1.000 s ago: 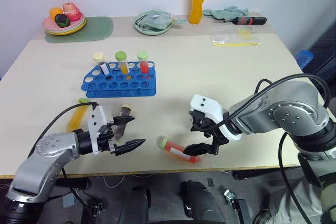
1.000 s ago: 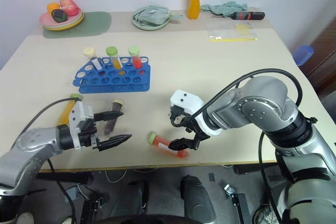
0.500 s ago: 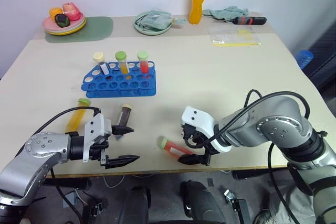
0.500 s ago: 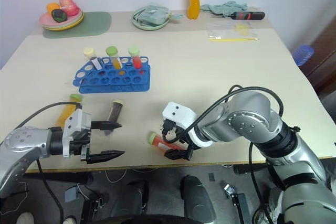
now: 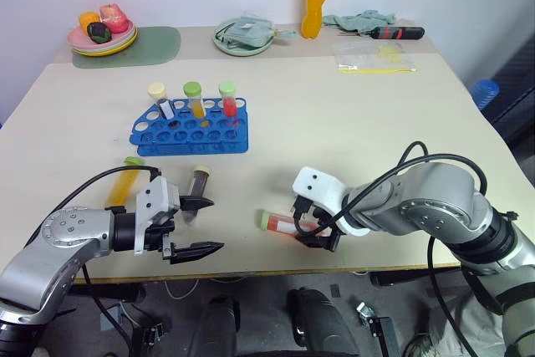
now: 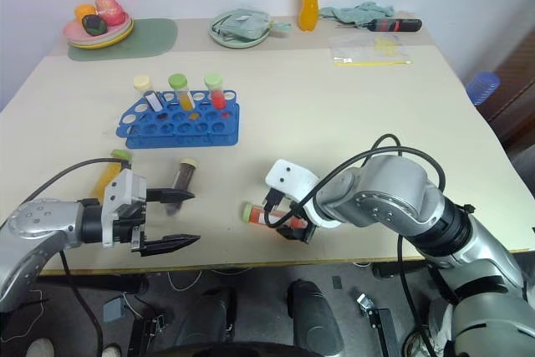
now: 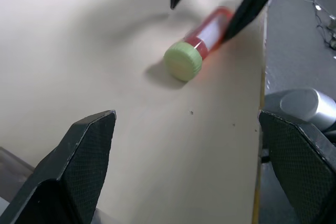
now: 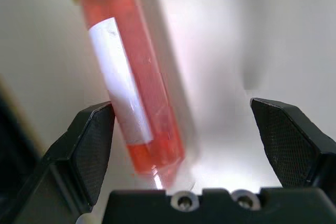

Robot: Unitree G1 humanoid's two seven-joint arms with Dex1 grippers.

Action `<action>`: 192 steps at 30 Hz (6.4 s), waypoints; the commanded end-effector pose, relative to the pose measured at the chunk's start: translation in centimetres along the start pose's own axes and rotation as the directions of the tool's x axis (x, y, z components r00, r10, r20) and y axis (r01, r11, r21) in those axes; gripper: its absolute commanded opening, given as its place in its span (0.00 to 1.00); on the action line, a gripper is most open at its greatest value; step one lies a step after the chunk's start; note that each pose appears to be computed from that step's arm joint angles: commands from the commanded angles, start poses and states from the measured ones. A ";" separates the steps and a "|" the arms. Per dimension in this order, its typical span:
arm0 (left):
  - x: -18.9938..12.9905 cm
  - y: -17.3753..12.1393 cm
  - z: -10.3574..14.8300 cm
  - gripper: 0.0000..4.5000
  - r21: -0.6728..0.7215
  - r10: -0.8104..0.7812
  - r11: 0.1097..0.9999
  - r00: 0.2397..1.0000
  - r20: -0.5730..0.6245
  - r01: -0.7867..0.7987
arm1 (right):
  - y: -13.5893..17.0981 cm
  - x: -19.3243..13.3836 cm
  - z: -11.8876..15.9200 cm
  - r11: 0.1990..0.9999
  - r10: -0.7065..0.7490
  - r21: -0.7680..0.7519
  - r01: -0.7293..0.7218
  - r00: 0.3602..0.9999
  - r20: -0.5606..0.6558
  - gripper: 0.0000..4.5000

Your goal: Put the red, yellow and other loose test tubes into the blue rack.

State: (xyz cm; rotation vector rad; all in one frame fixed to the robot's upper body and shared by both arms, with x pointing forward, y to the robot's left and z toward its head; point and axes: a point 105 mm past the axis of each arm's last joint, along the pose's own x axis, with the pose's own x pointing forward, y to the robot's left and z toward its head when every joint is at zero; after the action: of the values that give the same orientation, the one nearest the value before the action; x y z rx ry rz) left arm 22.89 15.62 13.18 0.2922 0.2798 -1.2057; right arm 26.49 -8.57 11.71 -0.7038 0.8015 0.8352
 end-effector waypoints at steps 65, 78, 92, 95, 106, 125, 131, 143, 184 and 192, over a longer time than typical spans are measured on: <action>-5.6 9.6 -1.0 1.00 -0.131 0.765 0.630 0.584 0.269 -0.765 | -5.9 3.4 21.2 0.958 -0.270 0.286 -0.013 0.295 0.916 0.18; -4.7 8.3 -1.6 1.00 -0.149 0.731 0.677 0.637 0.246 -0.720 | -4.9 6.2 21.3 0.952 -0.282 0.305 -0.013 0.345 0.895 0.18; -4.2 8.0 -0.8 1.00 -0.155 0.722 0.688 0.645 0.251 -0.709 | -3.7 5.7 22.0 0.981 -0.191 0.193 0.023 0.322 0.927 0.18; -4.3 7.8 -0.5 1.00 -0.158 0.727 0.682 0.638 0.253 -0.714 | -3.8 4.3 21.5 0.996 -0.078 0.054 0.074 0.377 0.923 0.18; -2.8 7.5 -0.7 1.00 -0.183 0.691 0.722 0.680 0.245 -0.667 | -7.0 -2.6 9.2 0.937 0.198 -0.350 -0.009 0.837 0.510 0.18; -1.5 7.4 -3.2 1.00 -0.180 0.642 0.766 0.724 0.251 -0.617 | -11.7 2.1 0.5 0.763 0.176 -0.625 -0.163 0.984 -0.042 0.85; -0.8 7.0 -2.5 1.00 -0.177 0.623 0.782 0.740 0.252 -0.598 | -11.6 0.4 1.6 0.823 0.133 -0.534 -0.195 0.979 -0.153 0.94; 0.8 6.7 -1.3 1.00 -0.174 0.580 0.815 0.770 0.268 -0.553 | -12.6 1.7 3.7 0.902 0.135 -0.355 -0.246 0.941 -0.311 0.94; -2.1 6.3 -1.0 1.00 -0.190 0.701 0.713 0.683 0.207 -0.675 | -5.8 -4.7 17.4 0.959 0.205 -0.284 0.008 0.671 0.713 0.17; -3.8 9.2 -0.5 1.00 -0.187 0.761 0.643 0.595 0.258 -0.742 | -5.3 -2.7 23.8 0.975 -0.109 0.162 -0.150 0.312 0.944 0.17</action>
State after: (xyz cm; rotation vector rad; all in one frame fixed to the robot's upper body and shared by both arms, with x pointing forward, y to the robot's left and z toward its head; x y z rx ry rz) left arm 30.40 21.78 13.92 0.1069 -0.0646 -0.3604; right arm 37.66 5.88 26.50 0.0307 -0.1682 1.0159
